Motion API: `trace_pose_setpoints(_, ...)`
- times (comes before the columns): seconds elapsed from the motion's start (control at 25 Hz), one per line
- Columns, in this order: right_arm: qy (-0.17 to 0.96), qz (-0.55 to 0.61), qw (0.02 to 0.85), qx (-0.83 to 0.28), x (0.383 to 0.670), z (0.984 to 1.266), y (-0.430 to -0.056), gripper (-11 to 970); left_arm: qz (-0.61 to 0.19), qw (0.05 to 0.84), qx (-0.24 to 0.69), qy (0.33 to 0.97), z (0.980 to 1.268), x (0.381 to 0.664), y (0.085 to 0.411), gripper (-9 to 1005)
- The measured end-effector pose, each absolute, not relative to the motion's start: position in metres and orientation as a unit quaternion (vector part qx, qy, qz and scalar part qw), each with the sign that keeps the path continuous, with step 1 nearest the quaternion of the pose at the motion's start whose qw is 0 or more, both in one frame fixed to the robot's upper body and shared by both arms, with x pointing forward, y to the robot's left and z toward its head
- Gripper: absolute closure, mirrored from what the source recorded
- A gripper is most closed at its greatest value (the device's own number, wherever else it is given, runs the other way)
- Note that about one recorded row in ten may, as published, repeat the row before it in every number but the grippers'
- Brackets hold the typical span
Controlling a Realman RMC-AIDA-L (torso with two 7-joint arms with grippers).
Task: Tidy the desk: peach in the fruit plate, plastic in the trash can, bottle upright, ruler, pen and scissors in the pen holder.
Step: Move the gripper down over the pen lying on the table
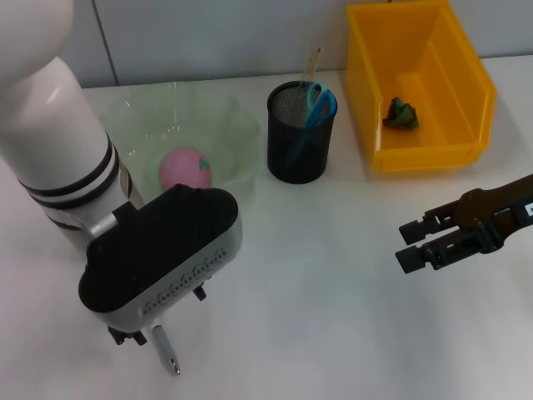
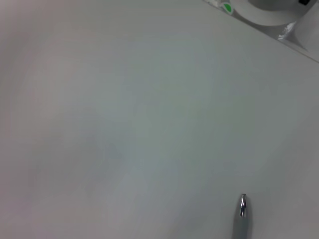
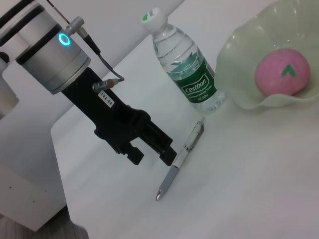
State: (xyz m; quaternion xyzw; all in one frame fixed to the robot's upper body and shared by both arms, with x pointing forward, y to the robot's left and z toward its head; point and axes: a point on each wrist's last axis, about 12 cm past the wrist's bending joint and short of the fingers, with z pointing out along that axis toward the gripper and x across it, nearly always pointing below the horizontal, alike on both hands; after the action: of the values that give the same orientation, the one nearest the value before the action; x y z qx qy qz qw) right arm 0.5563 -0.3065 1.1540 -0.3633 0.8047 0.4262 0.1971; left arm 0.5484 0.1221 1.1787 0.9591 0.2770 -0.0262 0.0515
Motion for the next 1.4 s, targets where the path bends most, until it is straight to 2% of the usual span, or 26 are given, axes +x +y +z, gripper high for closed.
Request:
trace_pose_setpoints(0.72,0.808,0.429,0.196,-0.355,0.556,1.152,-0.307,194,-0.033,0.034,0.976,0.210,1.157,0.545,0.125,146)
trace_pose_setpoints(1.32,0.808,0.435,0.186,-0.350,0.555,1.149,-0.306,193,-0.025,0.034,0.977,0.209,1.146,0.552,0.124,148)
trace_pose_setpoints(1.4,0.808,0.435,0.186,-0.351,0.555,1.149,-0.306,193,-0.025,0.035,0.977,0.207,1.145,0.552,0.124,214)
